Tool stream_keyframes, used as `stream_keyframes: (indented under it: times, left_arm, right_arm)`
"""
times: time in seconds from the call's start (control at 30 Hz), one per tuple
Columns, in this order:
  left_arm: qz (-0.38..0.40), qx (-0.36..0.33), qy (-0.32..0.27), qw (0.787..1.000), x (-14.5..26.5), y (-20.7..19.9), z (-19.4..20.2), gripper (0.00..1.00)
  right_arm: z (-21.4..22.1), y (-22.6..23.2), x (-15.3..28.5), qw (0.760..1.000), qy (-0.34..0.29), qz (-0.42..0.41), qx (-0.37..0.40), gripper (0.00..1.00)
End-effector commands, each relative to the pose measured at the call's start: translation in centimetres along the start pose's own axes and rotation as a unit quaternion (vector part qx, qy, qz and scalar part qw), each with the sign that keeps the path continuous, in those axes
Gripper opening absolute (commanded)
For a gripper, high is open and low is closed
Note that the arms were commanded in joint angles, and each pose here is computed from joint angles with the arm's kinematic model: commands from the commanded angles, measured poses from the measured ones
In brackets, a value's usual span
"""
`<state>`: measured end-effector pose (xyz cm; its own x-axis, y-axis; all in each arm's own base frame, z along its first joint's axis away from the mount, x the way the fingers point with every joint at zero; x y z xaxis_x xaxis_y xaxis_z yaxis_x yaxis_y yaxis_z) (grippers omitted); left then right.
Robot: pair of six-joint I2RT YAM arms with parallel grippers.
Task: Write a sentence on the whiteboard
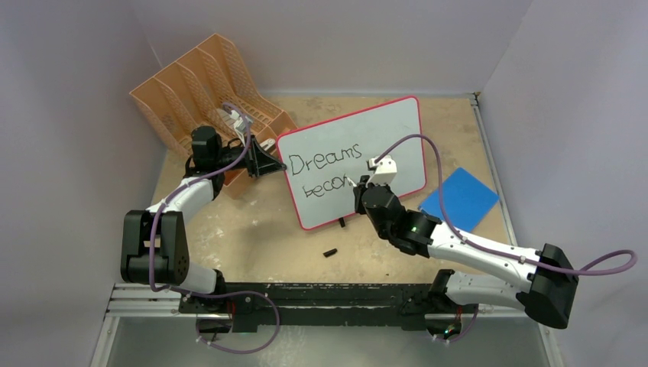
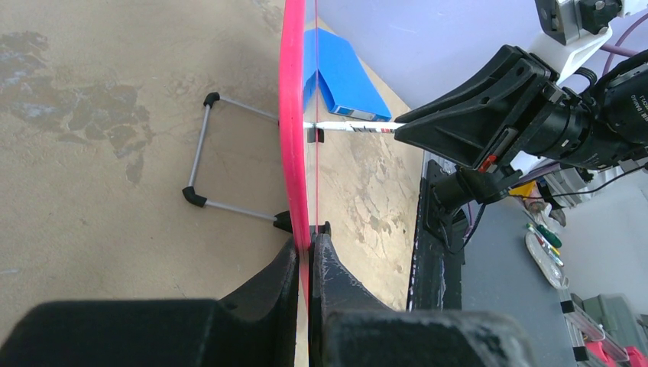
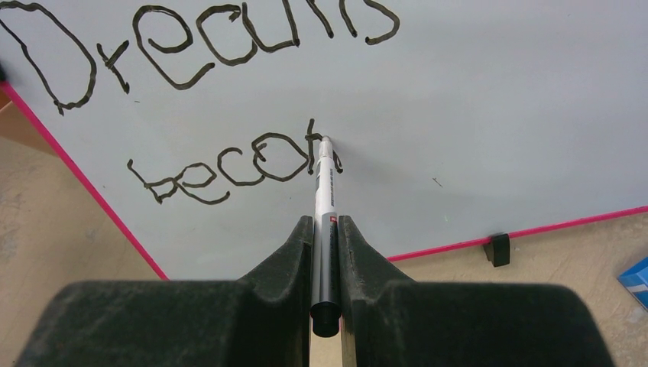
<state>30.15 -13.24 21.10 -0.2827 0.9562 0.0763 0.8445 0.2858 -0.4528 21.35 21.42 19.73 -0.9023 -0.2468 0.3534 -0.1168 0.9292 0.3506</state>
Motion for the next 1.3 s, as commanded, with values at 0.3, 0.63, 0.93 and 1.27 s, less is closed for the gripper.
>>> stream_keyframes:
  times: [0.3, 0.63, 0.93, 1.27]
  left_arm:
    - [0.001, -0.047, -0.010, 0.999, 0.1, -0.4, -1.6, 0.00]
    - [0.001, -0.047, -0.010, 0.999, 0.1, -0.3, -1.6, 0.00]
    - [0.000, -0.048, -0.010, 0.999, 0.1, -0.3, -1.6, 0.00]
    - [-0.001, -0.047, -0.010, 0.999, 0.1, -0.3, -1.6, 0.00]
  right_arm:
    - [-1.4, -0.3, -0.5, 0.999, -0.033, 0.023, -0.010, 0.00]
    - [-1.8, -1.2, -0.4, 0.998, -0.040, 0.038, -0.016, 0.00]
    - [-0.9, -1.7, -0.1, 0.999, -0.019, 0.042, -0.023, 0.00]
    - [0.7, -2.2, 0.1, 0.999, 0.017, 0.046, -0.023, 0.00]
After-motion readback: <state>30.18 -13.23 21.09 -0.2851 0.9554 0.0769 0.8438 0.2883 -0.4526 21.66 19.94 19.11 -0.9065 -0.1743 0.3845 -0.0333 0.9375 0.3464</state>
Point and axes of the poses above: each gripper's point midway between its finger pads, its own x axis back along the fingers, its own y axis along the line the jaws close on, z = x × y, the point moved 5 cm from there along x, back along the fingers, and after that the axes turned 10 degrees about -x, right-handed, at the moved point
